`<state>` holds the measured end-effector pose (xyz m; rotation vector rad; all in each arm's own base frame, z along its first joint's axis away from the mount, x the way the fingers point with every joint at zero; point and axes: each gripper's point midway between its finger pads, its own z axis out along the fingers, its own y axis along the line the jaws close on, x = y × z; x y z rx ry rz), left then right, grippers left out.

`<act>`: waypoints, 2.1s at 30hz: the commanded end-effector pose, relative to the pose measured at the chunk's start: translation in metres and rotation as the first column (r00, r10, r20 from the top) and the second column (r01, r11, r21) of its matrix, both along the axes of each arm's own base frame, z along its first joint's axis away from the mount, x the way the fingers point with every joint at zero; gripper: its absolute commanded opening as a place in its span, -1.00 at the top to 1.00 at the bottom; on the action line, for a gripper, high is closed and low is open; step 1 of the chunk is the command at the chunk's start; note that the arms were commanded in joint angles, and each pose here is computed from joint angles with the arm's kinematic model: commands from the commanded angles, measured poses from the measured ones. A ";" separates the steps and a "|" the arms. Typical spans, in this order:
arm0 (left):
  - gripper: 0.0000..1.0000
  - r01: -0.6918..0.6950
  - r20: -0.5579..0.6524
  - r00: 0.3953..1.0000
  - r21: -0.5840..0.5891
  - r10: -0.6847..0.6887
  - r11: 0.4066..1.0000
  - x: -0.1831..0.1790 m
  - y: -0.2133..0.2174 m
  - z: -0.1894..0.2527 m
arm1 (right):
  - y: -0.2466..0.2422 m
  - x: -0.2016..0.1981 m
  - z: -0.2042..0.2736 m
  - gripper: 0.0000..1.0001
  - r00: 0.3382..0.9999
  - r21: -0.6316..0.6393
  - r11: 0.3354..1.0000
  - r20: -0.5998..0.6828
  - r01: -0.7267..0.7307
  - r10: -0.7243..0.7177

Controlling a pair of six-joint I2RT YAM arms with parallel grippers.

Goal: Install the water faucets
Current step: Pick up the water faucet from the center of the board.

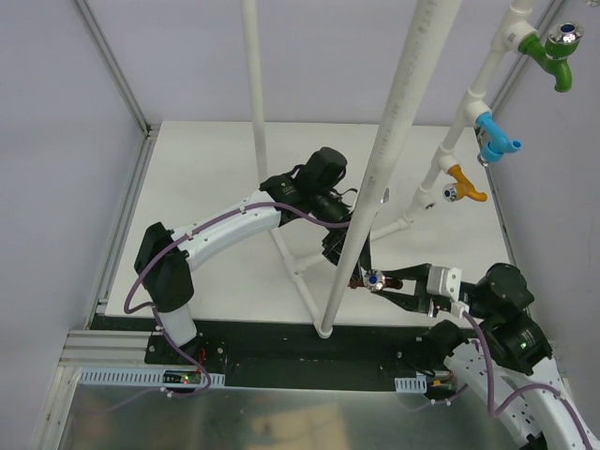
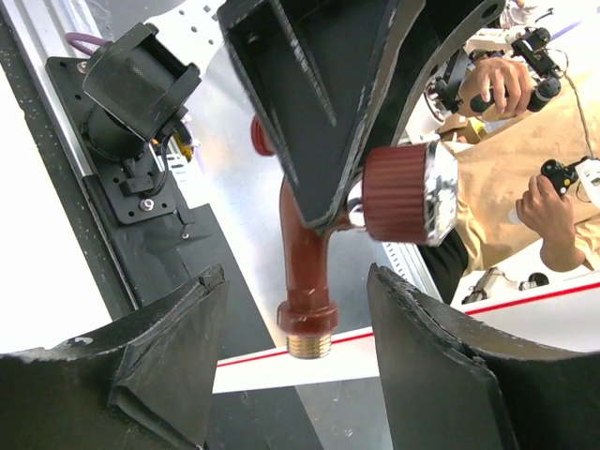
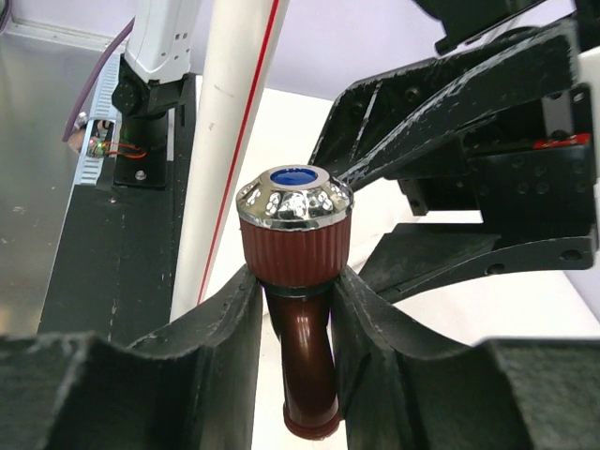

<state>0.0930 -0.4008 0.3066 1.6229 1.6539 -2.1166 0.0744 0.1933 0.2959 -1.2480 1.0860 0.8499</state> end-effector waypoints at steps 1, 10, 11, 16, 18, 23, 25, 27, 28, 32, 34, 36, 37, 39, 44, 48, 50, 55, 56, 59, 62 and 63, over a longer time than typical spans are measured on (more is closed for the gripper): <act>-0.25 0.023 0.055 0.998 -0.075 -0.019 0.997 -0.004 0.000 0.015 | -0.010 0.000 0.018 1.00 0.997 0.060 0.996 0.042 0.065 -0.067; -0.29 -0.001 0.070 0.998 -0.066 0.006 0.998 -0.004 0.000 0.010 | -0.020 0.010 0.020 1.00 0.984 0.097 0.979 -0.013 0.178 -0.177; -0.29 0.000 0.067 0.998 -0.064 0.004 0.998 -0.004 0.000 0.009 | -0.020 0.011 0.021 1.00 0.983 0.101 0.977 -0.022 0.185 -0.184; -0.25 -0.002 0.051 0.999 -0.046 0.004 0.999 -0.005 0.001 0.006 | -0.025 0.017 0.029 0.99 0.972 0.140 0.962 -0.038 0.234 -0.231; -0.22 -0.001 0.047 0.999 -0.043 0.003 0.999 -0.005 0.001 0.004 | -0.026 0.017 0.028 0.98 0.971 0.140 0.961 -0.041 0.240 -0.237; -0.10 0.010 0.032 0.999 -0.035 -0.009 0.999 -0.006 0.001 0.003 | -0.027 0.018 0.027 0.97 0.968 0.139 0.958 -0.049 0.249 -0.245; -0.05 0.011 0.034 0.999 -0.039 -0.010 0.999 -0.006 0.001 0.003 | -0.026 0.017 0.027 0.97 0.969 0.140 0.959 -0.050 0.245 -0.240; 0.14 0.014 0.032 0.999 -0.040 -0.012 0.999 -0.006 0.001 0.004 | -0.026 0.016 0.027 0.97 0.971 0.143 0.960 -0.051 0.240 -0.235; 0.27 0.016 0.030 0.999 -0.040 -0.015 0.999 -0.005 0.001 0.003 | -0.026 0.016 0.027 0.97 0.970 0.143 0.960 -0.054 0.242 -0.236; 0.65 0.033 0.012 0.999 -0.036 -0.033 0.999 -0.007 0.001 0.003 | -0.025 0.016 0.027 0.96 0.971 0.144 0.960 -0.056 0.239 -0.233; 0.82 0.039 0.007 0.999 -0.038 -0.039 0.999 -0.007 0.002 0.003 | -0.025 0.016 0.027 0.95 0.971 0.148 0.960 -0.058 0.237 -0.231; 1.00 0.053 -0.001 0.999 -0.041 -0.053 0.998 -0.009 0.003 0.004 | -0.024 0.015 0.026 0.92 0.972 0.145 0.962 -0.064 0.232 -0.224; 1.00 0.057 -0.003 0.998 -0.044 -0.057 0.997 -0.009 0.004 0.005 | -0.024 0.014 0.025 0.83 0.973 0.144 0.963 -0.066 0.227 -0.220; 1.00 0.065 -0.004 0.998 -0.050 -0.065 0.997 -0.011 0.006 0.006 | -0.023 0.010 0.023 0.51 0.977 0.132 0.969 -0.073 0.210 -0.201; 1.00 0.108 -0.022 0.994 -0.074 -0.110 0.991 -0.018 0.014 0.016 | -0.018 -0.002 0.016 0.22 0.988 0.096 0.986 -0.087 0.135 -0.127; 1.00 0.141 -0.032 0.989 -0.091 -0.144 0.986 -0.023 0.020 0.022 | -0.014 -0.006 0.013 -0.22 0.993 0.063 0.994 -0.084 0.093 -0.087; 1.00 0.150 -0.037 0.987 -0.093 -0.153 0.984 -0.025 0.021 0.024 | -0.011 -0.006 0.013 -0.29 0.995 0.053 0.996 -0.076 0.071 -0.067; 1.00 0.165 -0.034 0.985 -0.101 -0.169 0.981 -0.028 0.021 0.028 | -0.006 -0.004 0.021 -0.32 0.997 0.065 0.997 -0.067 0.049 -0.045; 1.00 0.165 -0.035 0.985 -0.100 -0.169 0.981 -0.028 0.021 0.028 | -0.005 -0.003 0.022 -0.32 0.997 0.068 0.996 -0.067 0.049 -0.044; 1.00 0.174 -0.031 0.984 -0.107 -0.178 0.979 -0.030 0.020 0.031 | -0.002 0.000 0.024 -0.26 0.997 0.076 0.996 -0.070 0.046 -0.040; 1.00 0.180 -0.025 0.983 -0.114 -0.184 0.977 -0.031 0.018 0.034 | 0.000 0.002 0.025 -0.14 0.997 0.082 0.996 -0.070 0.039 -0.033; 1.00 0.185 -0.023 0.982 -0.117 -0.188 0.976 -0.031 0.017 0.036 | 0.001 0.003 0.025 -0.11 0.997 0.085 0.996 -0.072 0.037 -0.031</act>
